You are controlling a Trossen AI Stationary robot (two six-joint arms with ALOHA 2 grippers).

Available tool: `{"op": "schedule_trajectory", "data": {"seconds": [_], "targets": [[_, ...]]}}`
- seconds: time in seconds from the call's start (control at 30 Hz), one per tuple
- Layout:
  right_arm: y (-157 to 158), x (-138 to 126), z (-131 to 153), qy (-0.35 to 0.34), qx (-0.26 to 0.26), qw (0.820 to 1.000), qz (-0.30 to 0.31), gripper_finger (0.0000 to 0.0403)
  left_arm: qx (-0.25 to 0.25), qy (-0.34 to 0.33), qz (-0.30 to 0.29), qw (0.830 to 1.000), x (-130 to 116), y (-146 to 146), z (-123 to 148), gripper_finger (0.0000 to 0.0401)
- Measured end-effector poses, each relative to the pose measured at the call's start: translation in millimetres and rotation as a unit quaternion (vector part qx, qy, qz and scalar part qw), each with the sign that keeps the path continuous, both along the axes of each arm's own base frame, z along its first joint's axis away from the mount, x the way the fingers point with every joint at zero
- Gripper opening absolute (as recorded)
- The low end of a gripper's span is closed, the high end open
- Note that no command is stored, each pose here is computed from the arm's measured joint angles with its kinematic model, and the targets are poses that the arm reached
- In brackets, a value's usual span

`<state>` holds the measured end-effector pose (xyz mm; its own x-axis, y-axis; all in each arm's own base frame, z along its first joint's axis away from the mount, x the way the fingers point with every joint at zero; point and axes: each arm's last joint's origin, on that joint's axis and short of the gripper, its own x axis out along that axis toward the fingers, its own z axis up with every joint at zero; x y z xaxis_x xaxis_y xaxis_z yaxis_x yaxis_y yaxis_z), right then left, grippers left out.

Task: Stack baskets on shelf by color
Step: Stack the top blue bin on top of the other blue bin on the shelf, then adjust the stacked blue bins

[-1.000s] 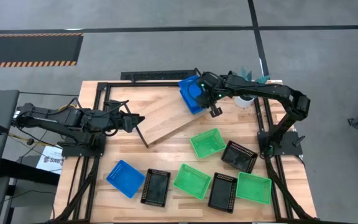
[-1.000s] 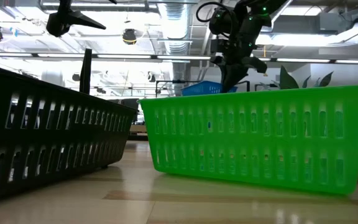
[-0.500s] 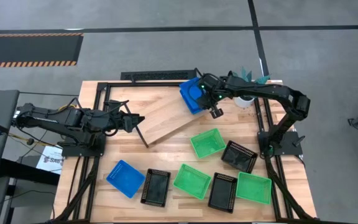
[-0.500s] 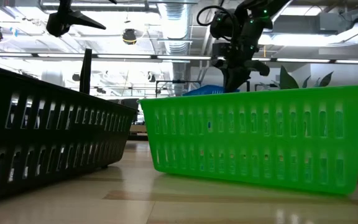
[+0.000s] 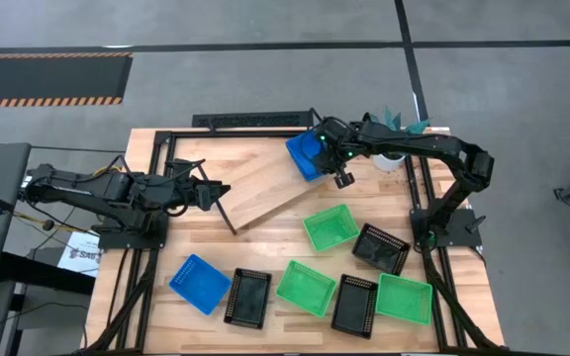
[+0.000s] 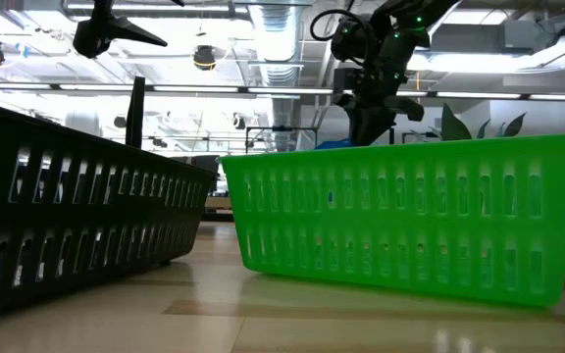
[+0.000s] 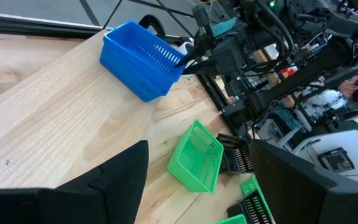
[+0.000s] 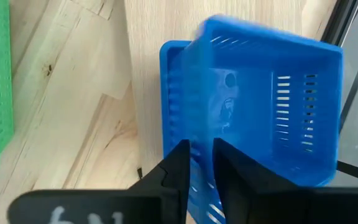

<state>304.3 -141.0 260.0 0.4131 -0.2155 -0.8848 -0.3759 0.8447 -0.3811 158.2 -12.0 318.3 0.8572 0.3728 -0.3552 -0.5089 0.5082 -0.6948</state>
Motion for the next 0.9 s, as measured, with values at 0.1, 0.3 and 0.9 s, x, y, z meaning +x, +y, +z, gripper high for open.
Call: {"op": "schedule_trajectory", "data": {"seconds": [0.1, 0.3, 0.9], "targets": [[0, 0, 0, -0.001, 0.0, 1.0, -0.001, 0.0121, 0.0, 0.0, 0.0, 1.0, 0, 0, 0, 0.0267], [3, -1, 1, -0.001, 0.006, 1.0, -0.009, 0.0174, 0.0, 0.0, 0.0, 1.0, 0, 0, 0, 0.0267], [38, 24, -15, 0.007, 0.035, 0.999, 0.03, 0.0196, -0.002, -0.002, 0.006, 1.0, 0, 0, 0, 0.0267]]}}
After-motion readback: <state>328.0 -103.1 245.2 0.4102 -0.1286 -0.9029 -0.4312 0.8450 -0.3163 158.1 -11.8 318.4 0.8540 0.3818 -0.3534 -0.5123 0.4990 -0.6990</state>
